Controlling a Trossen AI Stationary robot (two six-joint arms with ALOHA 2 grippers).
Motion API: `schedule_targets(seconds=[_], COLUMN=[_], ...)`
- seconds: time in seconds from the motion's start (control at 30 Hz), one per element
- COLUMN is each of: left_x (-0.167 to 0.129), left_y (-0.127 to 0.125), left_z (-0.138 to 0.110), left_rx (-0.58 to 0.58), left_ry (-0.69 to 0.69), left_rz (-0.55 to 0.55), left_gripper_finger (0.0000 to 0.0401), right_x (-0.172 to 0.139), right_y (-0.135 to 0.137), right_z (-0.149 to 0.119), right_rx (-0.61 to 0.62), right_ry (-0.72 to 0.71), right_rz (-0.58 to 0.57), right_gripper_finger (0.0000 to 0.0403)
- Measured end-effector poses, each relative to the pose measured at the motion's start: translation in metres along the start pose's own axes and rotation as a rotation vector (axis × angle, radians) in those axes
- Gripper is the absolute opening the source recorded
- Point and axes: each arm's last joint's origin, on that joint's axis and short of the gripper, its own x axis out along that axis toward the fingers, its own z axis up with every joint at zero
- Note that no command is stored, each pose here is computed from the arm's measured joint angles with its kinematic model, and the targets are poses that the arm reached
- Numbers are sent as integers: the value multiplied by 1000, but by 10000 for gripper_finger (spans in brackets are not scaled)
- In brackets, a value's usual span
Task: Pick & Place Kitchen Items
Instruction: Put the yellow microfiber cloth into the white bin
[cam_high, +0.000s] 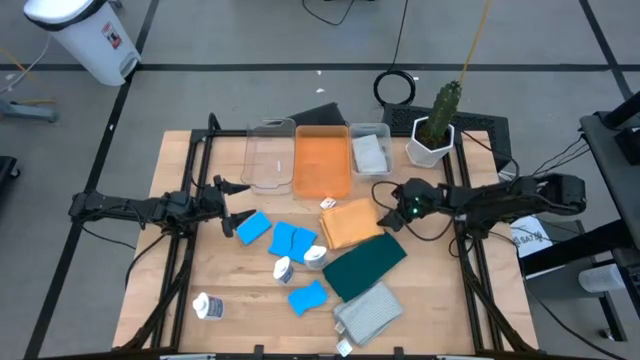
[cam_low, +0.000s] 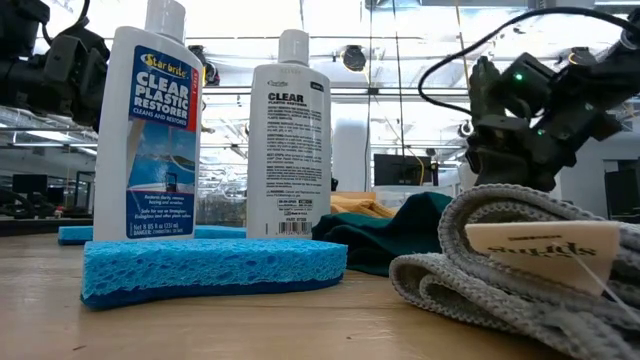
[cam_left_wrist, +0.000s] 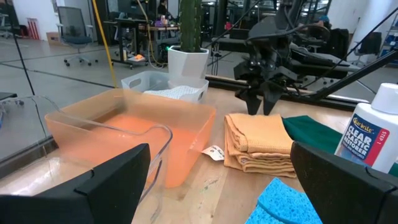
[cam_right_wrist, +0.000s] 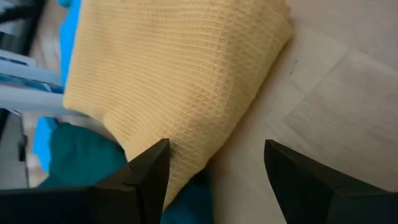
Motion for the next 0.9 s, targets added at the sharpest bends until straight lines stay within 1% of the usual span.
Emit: schedule_targets(seconds=[0.13, 0.3, 0.43, 0.5, 0.57, 0.77, 0.9], left_x=[0, 0, 0, 0, 0, 0, 0], left_y=[0, 0, 0, 0, 0, 0, 0], left_z=[0, 0, 0, 0, 0, 0, 0], left_rx=[0, 0, 0, 0, 0, 0, 0], left_ry=[0, 0, 0, 0, 0, 0, 0], left_rz=[0, 0, 0, 0, 0, 0, 0], left_gripper_finger=[395, 395, 395, 395, 395, 395, 395], right_x=[0, 0, 6, 11, 15, 22, 26], right_y=[-2, -1, -5, -7, -8, -4, -4], right_z=[-2, -1, -2, -1, 0, 4, 6], right_rx=[-1, -8, 1, 0, -5, -17, -21], right_ry=[-43, -66, -64, -65, -72, -92, -87], right_rz=[40, 60, 23, 25, 39, 131, 131], right_gripper_finger=[228, 228, 228, 228, 228, 228, 227])
